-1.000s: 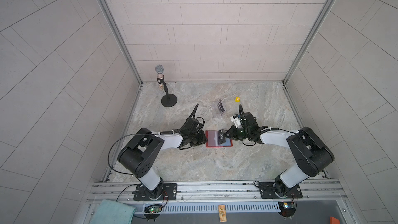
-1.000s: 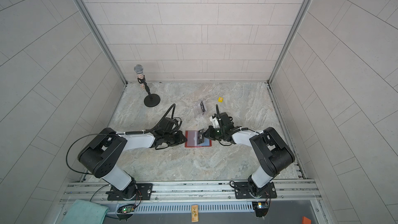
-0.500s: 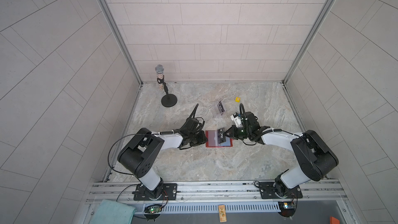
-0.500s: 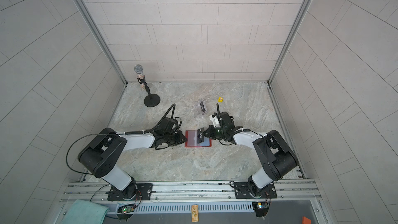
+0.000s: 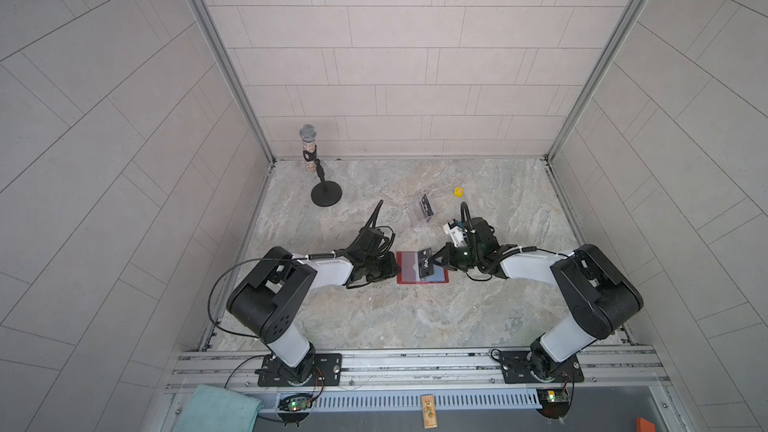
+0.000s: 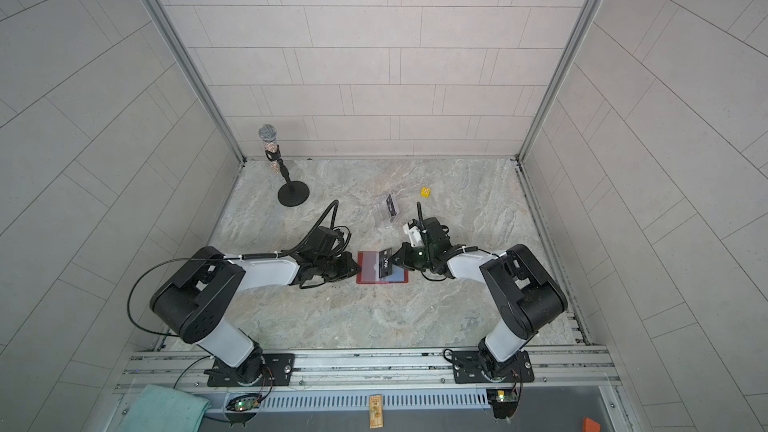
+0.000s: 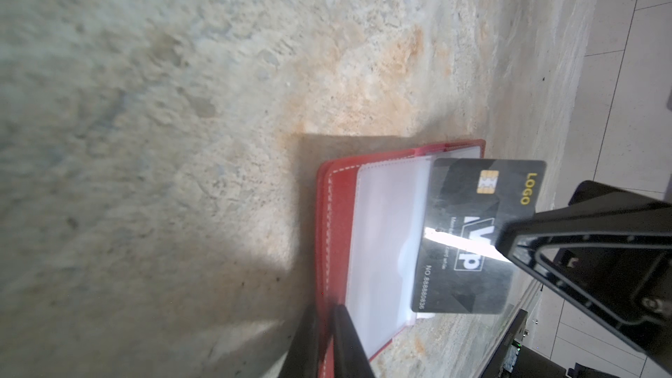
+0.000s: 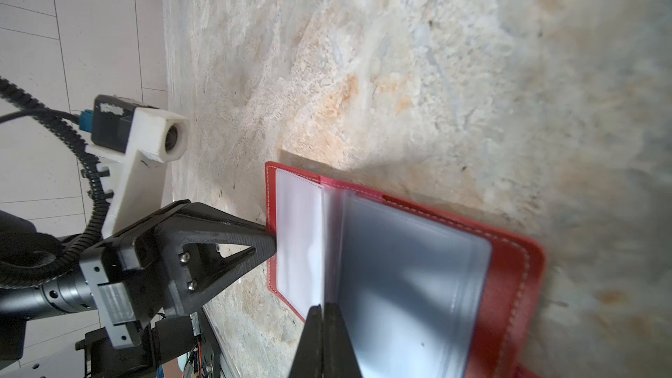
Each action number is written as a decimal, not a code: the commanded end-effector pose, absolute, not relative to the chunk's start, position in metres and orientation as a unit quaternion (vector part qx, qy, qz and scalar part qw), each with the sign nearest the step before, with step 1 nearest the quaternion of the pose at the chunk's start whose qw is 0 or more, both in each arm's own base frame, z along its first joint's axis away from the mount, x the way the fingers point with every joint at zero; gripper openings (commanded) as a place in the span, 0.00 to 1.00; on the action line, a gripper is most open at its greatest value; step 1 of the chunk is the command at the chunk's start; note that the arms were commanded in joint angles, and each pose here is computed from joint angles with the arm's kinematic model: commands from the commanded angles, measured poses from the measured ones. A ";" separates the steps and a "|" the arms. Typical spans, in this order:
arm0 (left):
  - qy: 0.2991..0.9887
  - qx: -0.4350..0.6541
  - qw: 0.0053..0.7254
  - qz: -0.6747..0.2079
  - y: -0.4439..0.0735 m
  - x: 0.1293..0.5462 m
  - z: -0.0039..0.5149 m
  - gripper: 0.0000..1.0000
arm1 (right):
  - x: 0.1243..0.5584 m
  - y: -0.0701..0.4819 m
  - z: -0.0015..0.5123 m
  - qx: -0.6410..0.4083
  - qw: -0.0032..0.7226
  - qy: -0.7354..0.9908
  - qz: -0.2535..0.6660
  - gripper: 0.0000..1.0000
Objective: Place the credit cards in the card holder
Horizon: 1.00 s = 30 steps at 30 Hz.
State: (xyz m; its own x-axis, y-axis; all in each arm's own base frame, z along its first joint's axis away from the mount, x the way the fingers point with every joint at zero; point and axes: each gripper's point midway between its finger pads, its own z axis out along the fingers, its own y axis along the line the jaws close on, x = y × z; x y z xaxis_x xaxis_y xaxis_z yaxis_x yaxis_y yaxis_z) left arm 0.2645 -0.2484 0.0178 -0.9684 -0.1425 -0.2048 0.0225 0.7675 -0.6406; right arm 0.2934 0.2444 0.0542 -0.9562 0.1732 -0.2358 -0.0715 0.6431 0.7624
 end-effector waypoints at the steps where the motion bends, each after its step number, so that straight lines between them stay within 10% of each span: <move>1: 0.932 -0.032 0.130 -0.336 -0.246 0.263 0.020 0.14 | 0.293 0.244 0.050 0.035 0.145 0.896 0.419 0.00; 30: 0.935 -0.036 0.132 -0.328 -0.243 0.263 0.016 0.14 | 0.282 0.229 0.033 0.049 0.140 0.912 0.382 0.00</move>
